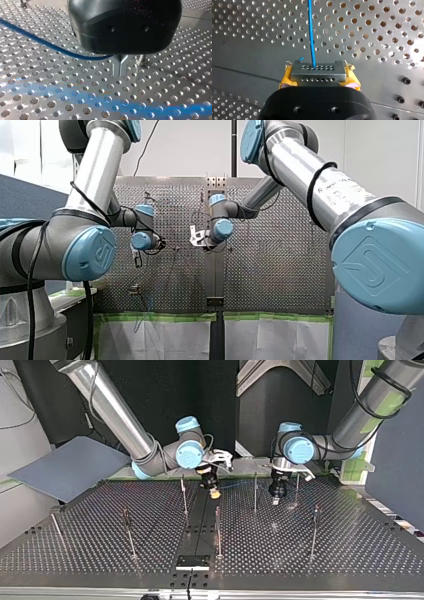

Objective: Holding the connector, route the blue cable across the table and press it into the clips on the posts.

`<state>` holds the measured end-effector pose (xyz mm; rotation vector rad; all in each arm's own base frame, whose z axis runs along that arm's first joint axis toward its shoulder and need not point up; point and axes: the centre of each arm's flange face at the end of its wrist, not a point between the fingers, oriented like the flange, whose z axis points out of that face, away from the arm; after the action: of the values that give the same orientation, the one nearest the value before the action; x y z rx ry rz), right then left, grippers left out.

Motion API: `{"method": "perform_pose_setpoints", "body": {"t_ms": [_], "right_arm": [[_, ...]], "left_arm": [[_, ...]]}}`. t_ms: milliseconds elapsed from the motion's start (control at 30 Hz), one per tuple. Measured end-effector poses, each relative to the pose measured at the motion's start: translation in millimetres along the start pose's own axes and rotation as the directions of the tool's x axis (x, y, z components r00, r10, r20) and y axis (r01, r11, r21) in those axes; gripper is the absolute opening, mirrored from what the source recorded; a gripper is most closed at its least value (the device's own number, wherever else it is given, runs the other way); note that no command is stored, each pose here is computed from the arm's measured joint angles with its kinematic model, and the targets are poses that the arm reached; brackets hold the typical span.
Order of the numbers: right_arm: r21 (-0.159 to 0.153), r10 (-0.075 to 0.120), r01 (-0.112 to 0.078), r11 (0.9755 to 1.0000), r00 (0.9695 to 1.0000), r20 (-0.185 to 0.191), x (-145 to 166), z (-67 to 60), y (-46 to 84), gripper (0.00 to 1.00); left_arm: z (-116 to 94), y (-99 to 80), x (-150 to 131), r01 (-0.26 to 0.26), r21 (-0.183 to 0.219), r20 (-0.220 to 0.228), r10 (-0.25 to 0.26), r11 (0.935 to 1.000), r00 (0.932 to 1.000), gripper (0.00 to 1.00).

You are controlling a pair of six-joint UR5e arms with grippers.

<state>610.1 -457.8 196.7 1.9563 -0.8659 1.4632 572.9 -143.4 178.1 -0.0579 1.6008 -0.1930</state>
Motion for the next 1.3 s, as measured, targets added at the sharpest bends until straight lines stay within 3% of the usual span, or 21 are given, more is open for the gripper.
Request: {"method": "perform_pose_setpoints", "body": {"t_ms": [100, 133, 167, 233, 267, 300, 367, 500, 567, 600, 667, 767, 967, 1067, 1300], "right_arm": [[0.003, 0.002, -0.002, 1.0, 1.0, -0.002, 1, 1.0, 2.5, 0.0], [0.006, 0.002, -0.002, 1.0, 1.0, -0.003, 1, 1.3, 3.1, 0.0], [0.007, 0.003, -0.003, 1.0, 1.0, -0.004, 2, 1.5, 3.3, 0.0], [0.01, 0.003, -0.003, 0.9999, 1.0, -0.005, 2, 1.9, 3.6, 0.0], [0.01, 0.003, -0.003, 0.9999, 1.0, -0.006, 3, 2.0, 3.9, 0.0], [0.01, 0.003, -0.003, 0.9999, 1.0, -0.006, 3, 2.1, 4.3, 0.0], [0.009, 0.003, -0.003, 1.0, 1.0, -0.006, 3, 2.5, 5.7, 0.0], [0.004, 0.004, -0.004, 1.0, 1.0, -0.006, 3, 3.5, 9.9, 0.0], [0.001, 0.005, -0.005, 1.0, 1.0, -0.006, 3, 4.0, 12.2, 0.0], [0.0, 0.005, -0.005, 1.0, 1.0, -0.006, 3, 4.1, 12.8, 0.0], [0.0, 0.005, -0.005, 1.0, 1.0, -0.006, 3, 4.3, 13.6, 0.0], [0.001, 0.005, -0.005, 1.0, 1.0, -0.005, 3, 4.2, 13.8, 0.0], [0.001, 0.005, -0.005, 1.0, 1.0, -0.004, 3, 4.1, 13.9, 0.0], [0.001, 0.009, -0.009, 1.0, 1.0, -0.003, 3, 4.2, 14.5, 0.0], [-0.005, 0.019, -0.019, 0.9998, 0.9998, -0.001, 3, 5.1, 19.4, 0.0]], "left_arm": [[-1, 0.3, 1, -0.004, -0.002, -0.01, 0.004, 1.0, 0.9999, 0.0], [-1, 0.4, 1, -0.008, -0.003, -0.016, 0.008, 1.0, 0.9998, 0.06], [-2, 0.6, 2, -0.012, -0.005, -0.02, 0.012, 0.9999, 0.9997, 0.19], [-3, 1.1, 3, -0.021, -0.011, -0.032, 0.021, 0.9997, 0.9993, 0.19], [-4, 1.2, 4, -0.025, -0.014, -0.038, 0.025, 0.9996, 0.999, 0.44], [-5, 1.2, 4, -0.029, -0.017, -0.043, 0.028, 0.9994, 0.9987, 0.44], [-6, 0.6, 6, -0.04, -0.022, -0.057, 0.039, 0.999, 0.9976, 0.65], [-11, -0.9, 9, -0.062, -0.025, -0.091, 0.059, 0.9978, 0.9941, 0.65], [-13, -1.7, 11, -0.077, -0.025, -0.113, 0.074, 0.9967, 0.9909, 0.75], [-14, -2.0, 12, -0.085, -0.023, -0.121, 0.081, 0.9961, 0.9893, 0.75], [-17, -2.3, 13, -0.098, -0.022, -0.143, 0.094, 0.9949, 0.9853, 0.94], [-20, -2.3, 15, -0.108, -0.022, -0.171, 0.103, 0.9939, 0.98, 1.0], [-35, -3.5, 13, -0.116, -0.031, -0.214, 0.107, 0.9928, 0.9709, 1.0], [-45, -5.8, 9, -0.103, -0.04, -0.207, 0.092, 0.9939, 0.9739, 1.0], [-67, -10.9, -6, -0.051, -0.068, -0.139, 0.041, 0.9964, 0.9895, 1.0]]}}
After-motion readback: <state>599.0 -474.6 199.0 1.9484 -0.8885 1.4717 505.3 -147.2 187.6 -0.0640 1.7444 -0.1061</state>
